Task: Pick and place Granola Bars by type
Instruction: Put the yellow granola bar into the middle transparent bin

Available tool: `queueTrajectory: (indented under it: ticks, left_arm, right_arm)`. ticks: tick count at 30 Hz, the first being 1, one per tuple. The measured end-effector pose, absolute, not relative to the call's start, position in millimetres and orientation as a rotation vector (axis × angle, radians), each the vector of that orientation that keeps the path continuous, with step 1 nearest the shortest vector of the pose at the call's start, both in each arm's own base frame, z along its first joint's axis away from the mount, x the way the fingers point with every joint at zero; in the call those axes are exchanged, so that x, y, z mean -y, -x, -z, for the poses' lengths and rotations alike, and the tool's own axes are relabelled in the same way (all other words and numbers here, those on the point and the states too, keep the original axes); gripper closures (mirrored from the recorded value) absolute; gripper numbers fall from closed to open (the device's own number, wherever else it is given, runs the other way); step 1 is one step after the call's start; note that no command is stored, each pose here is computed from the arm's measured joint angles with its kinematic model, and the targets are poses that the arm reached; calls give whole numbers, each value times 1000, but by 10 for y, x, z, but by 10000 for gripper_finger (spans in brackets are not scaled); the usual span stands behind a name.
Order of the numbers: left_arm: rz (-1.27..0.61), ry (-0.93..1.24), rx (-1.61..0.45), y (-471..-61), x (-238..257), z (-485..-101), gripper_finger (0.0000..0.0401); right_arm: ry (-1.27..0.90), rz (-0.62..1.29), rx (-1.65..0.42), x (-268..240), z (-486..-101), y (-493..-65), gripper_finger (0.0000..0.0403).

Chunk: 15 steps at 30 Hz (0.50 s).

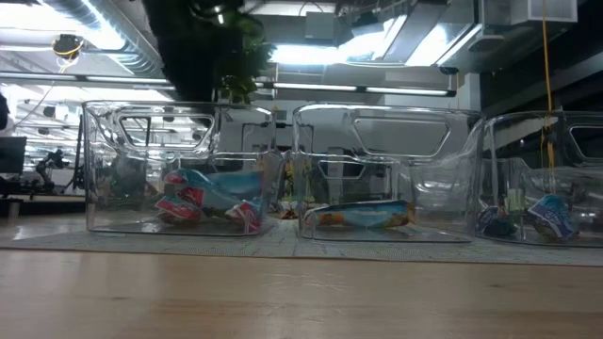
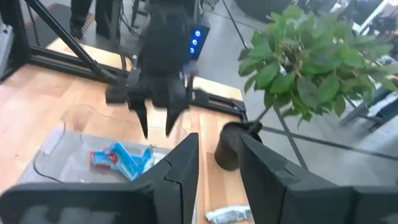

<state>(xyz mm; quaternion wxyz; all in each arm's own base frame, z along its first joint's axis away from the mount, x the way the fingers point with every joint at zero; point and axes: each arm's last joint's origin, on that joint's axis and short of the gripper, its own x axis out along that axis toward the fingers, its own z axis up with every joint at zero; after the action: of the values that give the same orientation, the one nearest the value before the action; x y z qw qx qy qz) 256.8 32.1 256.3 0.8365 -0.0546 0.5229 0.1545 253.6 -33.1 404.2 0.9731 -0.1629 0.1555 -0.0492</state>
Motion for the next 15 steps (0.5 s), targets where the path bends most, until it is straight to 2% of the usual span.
queueTrajectory:
  ticks: [5, 15]
  left_arm:
    - [-336, 144, -990, -2437, -301, -2785, 212]
    - [-363, 142, -605, -2290, -220, -3270, 212]
  right_arm:
    - [323, 125, -329, 401, -4032, -2523, 289]
    - [277, 207, -388, 657, -3915, -2616, 289]
